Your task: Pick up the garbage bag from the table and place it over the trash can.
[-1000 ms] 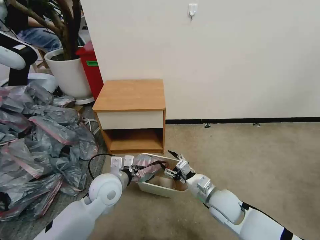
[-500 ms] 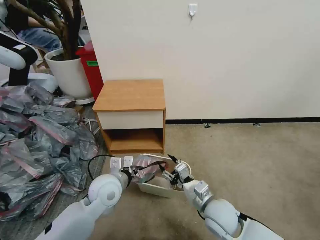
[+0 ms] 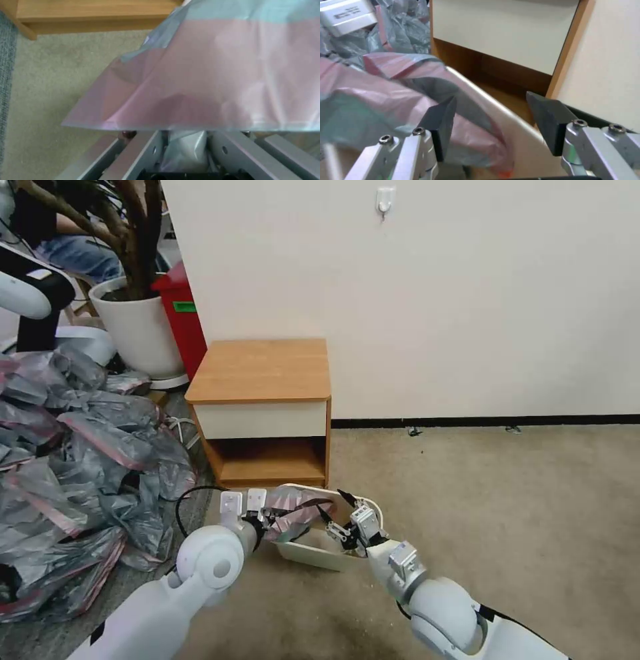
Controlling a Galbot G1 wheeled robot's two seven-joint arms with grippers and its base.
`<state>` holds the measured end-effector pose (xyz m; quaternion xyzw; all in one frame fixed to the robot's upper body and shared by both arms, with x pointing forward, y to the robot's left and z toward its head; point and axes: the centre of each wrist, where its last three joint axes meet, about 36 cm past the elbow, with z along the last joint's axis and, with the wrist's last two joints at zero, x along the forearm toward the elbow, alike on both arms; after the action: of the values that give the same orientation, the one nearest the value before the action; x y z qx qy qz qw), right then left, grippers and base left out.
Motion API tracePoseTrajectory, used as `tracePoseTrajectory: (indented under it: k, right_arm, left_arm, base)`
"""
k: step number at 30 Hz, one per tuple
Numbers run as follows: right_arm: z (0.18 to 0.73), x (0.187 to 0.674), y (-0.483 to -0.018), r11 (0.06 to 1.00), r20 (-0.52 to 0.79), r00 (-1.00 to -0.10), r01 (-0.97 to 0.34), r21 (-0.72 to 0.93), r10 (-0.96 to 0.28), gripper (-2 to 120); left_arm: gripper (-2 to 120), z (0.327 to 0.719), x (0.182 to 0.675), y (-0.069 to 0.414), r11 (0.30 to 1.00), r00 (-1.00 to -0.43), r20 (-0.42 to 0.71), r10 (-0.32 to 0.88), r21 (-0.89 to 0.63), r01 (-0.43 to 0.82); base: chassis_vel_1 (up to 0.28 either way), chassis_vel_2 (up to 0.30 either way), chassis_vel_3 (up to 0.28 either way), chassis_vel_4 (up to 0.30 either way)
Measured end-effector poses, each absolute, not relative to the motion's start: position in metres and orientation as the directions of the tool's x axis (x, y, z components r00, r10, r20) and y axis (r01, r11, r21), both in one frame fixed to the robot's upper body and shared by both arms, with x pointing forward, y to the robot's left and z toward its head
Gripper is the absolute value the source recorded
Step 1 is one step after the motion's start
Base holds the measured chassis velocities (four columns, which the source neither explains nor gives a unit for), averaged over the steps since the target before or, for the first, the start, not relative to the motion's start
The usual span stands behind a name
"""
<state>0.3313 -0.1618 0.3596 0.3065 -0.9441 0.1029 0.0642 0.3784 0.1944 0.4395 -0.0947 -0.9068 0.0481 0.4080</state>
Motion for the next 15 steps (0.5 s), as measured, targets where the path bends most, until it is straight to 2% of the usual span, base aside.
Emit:
tracePoseTrajectory:
  k: [15]
  right_arm:
    - [0.349,0.331,-0.146,0.773,0.187,-0.785,-0.616,-0.148,-0.59,58]
  left_arm:
    - [3,0.439,0.376,0.199,0.979,-0.647,0.735,0.203,-0.153,0.134]
  base:
    - [0.0,0.0,0.0,0.0]
